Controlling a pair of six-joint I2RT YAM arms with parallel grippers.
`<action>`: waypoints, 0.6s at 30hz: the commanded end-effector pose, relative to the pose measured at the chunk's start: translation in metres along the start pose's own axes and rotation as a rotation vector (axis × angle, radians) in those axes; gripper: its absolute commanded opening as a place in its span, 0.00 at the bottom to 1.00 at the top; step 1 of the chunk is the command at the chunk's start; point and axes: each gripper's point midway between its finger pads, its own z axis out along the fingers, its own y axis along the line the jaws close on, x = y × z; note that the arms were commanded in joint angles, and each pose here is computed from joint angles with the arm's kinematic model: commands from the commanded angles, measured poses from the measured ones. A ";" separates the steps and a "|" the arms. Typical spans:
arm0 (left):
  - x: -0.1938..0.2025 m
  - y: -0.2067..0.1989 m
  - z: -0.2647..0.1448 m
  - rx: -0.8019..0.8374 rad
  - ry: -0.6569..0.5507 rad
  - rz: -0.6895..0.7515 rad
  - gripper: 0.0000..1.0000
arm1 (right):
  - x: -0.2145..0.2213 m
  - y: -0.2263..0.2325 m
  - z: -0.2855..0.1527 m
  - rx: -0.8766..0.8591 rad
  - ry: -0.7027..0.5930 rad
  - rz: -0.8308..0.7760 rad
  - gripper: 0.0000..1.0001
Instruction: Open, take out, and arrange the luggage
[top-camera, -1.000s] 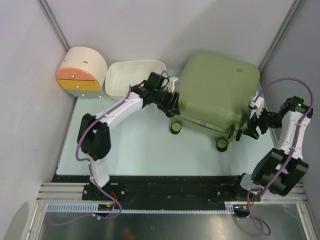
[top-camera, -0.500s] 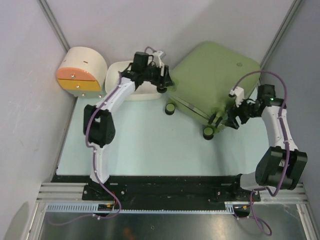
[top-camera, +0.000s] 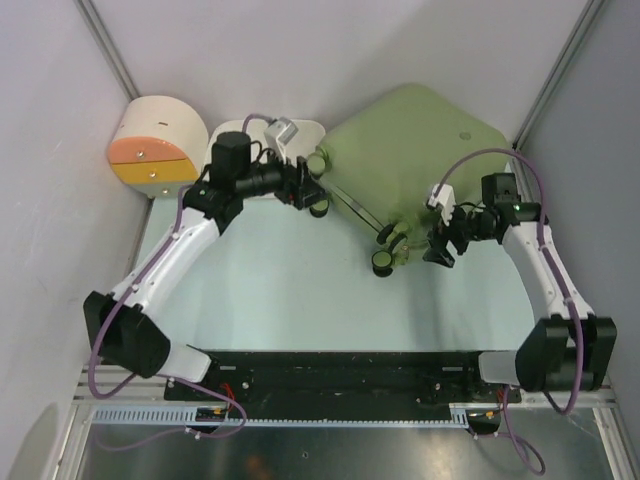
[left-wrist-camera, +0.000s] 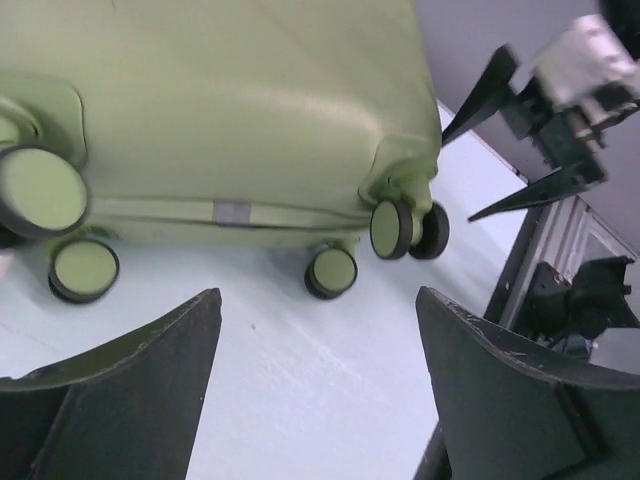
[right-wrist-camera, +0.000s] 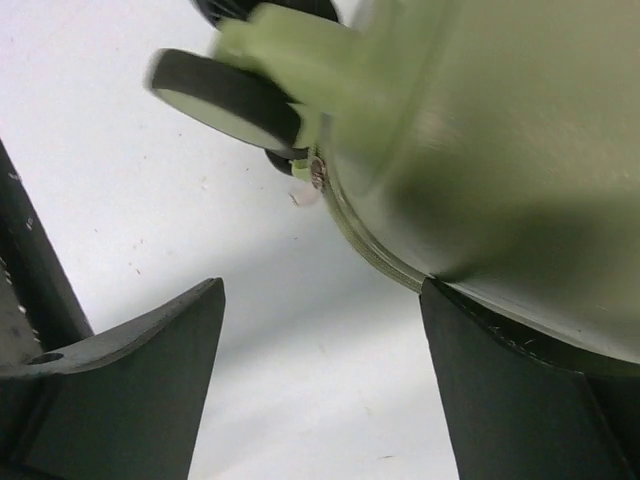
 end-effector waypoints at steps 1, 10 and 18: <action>0.028 -0.014 -0.018 0.027 0.031 -0.052 0.83 | -0.034 0.026 -0.018 -0.007 -0.124 -0.405 0.84; 0.057 -0.022 -0.040 0.033 0.046 -0.151 0.83 | -0.031 0.065 0.020 0.001 -0.114 -1.050 0.85; 0.072 -0.026 -0.051 0.035 0.040 -0.188 0.82 | -0.028 0.058 0.022 0.094 -0.174 -0.794 0.79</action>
